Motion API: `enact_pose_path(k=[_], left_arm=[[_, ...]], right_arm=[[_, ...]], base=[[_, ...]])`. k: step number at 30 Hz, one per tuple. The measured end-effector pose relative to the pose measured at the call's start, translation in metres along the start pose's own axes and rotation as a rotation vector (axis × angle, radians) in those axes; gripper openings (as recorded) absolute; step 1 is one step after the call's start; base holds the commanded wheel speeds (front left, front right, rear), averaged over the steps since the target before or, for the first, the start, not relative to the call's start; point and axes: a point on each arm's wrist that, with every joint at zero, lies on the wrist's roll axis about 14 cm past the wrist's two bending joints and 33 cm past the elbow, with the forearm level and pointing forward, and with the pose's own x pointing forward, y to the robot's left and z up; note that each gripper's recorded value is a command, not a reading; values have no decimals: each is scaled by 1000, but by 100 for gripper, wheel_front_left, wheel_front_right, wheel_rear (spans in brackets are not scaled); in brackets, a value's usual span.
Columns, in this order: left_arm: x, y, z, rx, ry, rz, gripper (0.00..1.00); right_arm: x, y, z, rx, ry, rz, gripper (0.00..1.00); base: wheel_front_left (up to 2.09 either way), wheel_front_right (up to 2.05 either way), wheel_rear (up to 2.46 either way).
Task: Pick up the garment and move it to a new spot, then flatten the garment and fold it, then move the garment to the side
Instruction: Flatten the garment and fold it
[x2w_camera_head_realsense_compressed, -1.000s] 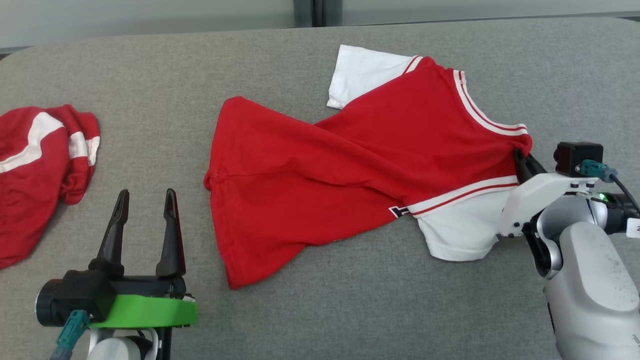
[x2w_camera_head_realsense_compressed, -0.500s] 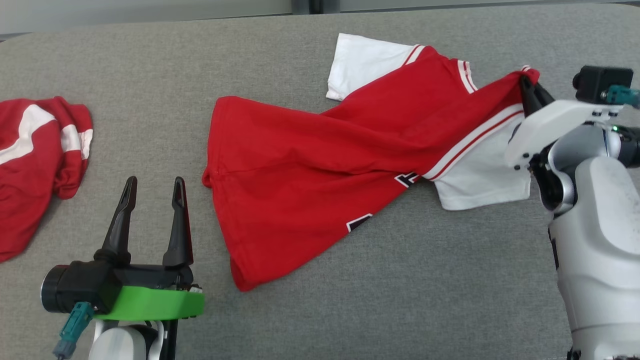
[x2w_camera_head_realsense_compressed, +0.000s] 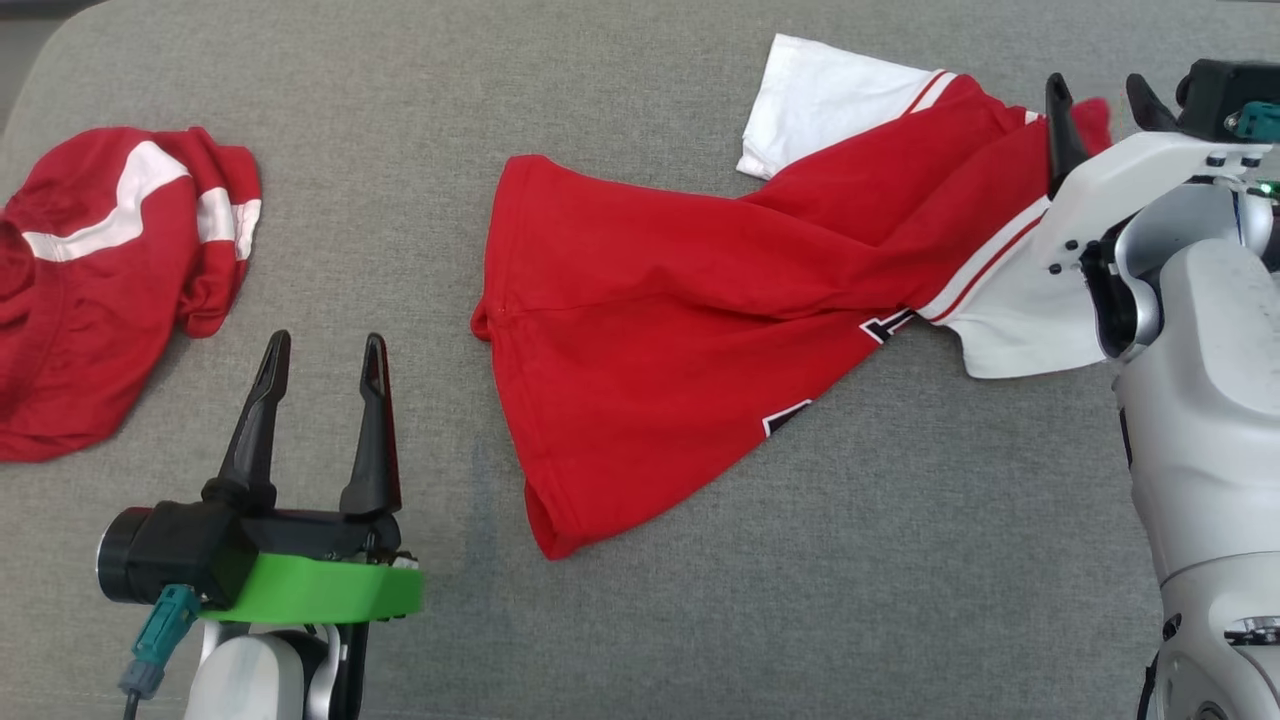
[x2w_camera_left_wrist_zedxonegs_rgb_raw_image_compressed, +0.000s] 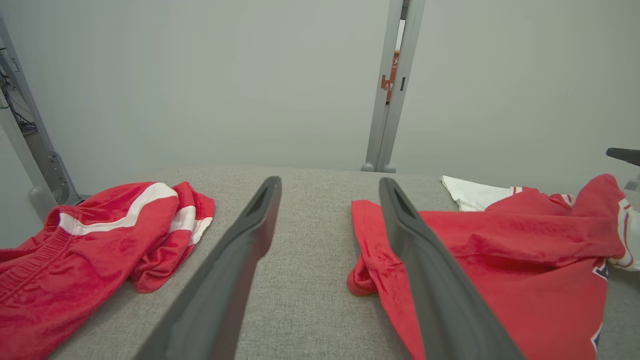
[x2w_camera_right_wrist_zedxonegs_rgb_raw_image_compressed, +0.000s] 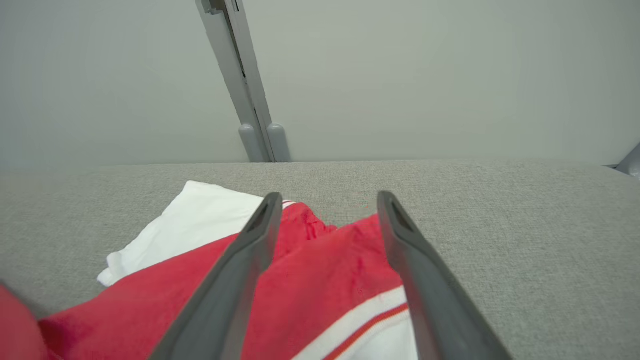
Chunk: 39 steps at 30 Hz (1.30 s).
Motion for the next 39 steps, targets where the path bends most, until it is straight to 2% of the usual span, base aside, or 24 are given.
enact_pose_path(k=[7,16,30,39], left_arm=[[-7,9,3,3,-3,32,100],[-10,3,6,4,-10,16,100],[-29,-15,7,-19,0,-31,100],[-43,-26,6,-32,11,-55,100]], right_arm=[[-24,-3,19,-99,-176,3,100],[-93,-5,17,-151,-278,4,100],[-184,-6,-11,-94,-272,-27,100],[-209,-7,-18,-65,-266,-46,100]], base=[[0,0,0],[0,0,0],[0,0,0],[0,0,0]])
